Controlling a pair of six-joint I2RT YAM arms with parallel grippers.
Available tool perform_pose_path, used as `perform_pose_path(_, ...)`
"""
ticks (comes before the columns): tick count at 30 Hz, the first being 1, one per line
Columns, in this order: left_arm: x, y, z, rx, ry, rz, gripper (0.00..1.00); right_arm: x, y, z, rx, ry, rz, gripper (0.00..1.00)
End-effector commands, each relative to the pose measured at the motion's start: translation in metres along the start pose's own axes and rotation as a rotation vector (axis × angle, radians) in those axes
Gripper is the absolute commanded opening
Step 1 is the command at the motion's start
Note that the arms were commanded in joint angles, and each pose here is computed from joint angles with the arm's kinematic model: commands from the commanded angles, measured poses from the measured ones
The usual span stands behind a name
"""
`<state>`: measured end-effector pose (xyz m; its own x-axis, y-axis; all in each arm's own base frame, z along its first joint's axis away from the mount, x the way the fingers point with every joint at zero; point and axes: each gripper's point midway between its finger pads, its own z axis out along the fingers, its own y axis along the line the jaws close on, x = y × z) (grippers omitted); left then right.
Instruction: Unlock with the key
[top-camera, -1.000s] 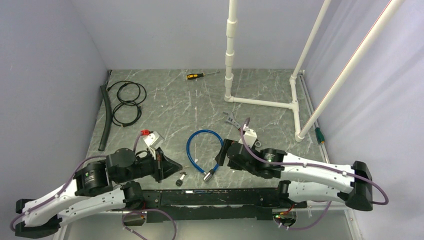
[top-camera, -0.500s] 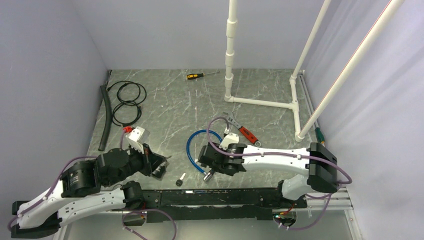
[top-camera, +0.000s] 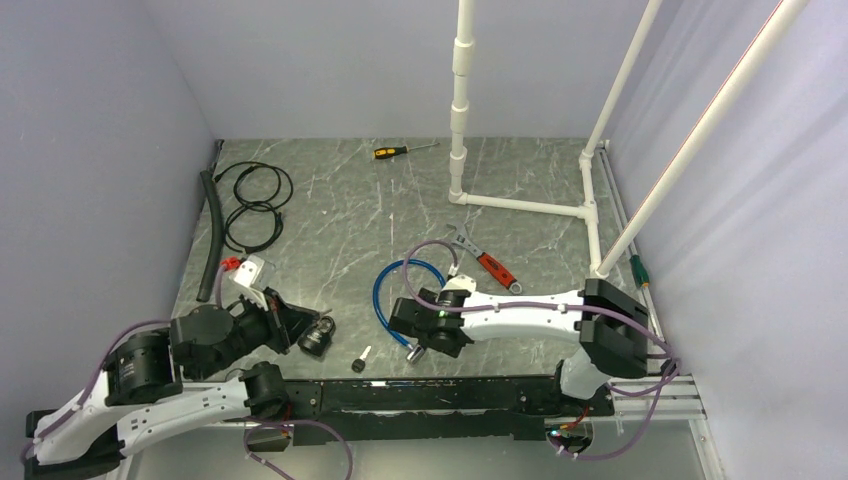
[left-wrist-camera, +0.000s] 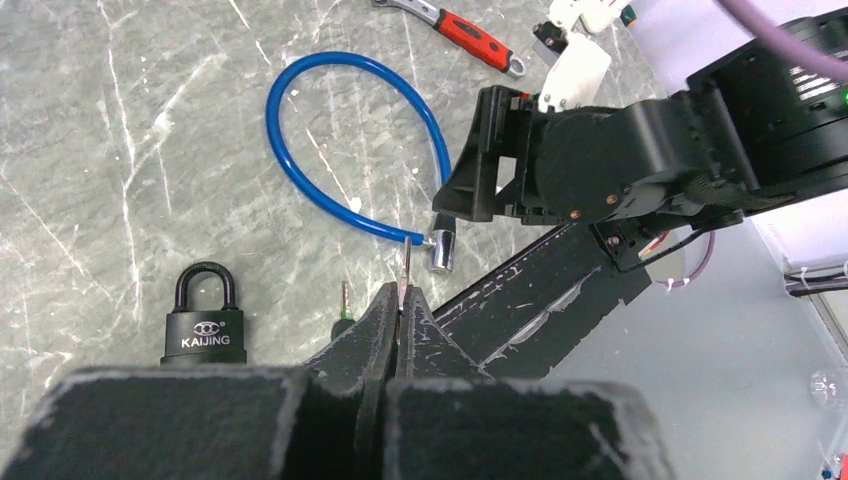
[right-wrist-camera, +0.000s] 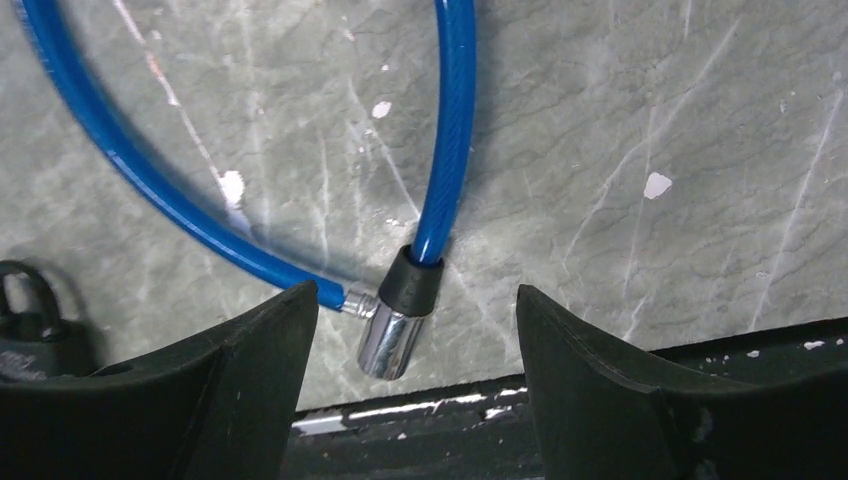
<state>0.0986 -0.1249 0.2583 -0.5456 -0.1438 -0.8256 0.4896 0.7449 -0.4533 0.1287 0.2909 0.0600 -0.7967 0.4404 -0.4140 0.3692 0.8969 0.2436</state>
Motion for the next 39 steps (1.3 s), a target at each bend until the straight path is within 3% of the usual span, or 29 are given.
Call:
perform_pose_path(1, -0.004, -0.007, 0.014, -0.006, -0.002, 0.032, 0.0, -0.001, 0.004, 0.006, 0.03, -0.023, 0.02, 0.74)
perform_pose_path(11, 0.006, -0.008, 0.048, -0.091, 0.09, 0.194, 0.0, -0.004, -0.012, 0.028, 0.067, -0.023, 0.022, 0.65)
perform_pose_path(23, 0.0, 0.001, 0.037, -0.114, 0.044, 0.15, 0.0, 0.005, -0.012, 0.045, 0.04, 0.009, -0.031, 0.57)
perform_pose_path(32, 0.002, 0.005, 0.037, -0.14, 0.058, 0.14, 0.0, 0.011, -0.001, 0.061, -0.02, 0.042, -0.103, 0.23)
perform_pose_path(35, 0.004, 0.006, 0.038, -0.149, 0.068, 0.143, 0.0, 0.006, 0.004, 0.061, -0.077, 0.06, -0.112, 0.0)
perform_pose_path(39, 0.004, 0.005, 0.038, -0.148, 0.071, 0.138, 0.0, -0.011, 0.014, 0.046, -0.179, 0.028, -0.072, 0.0)
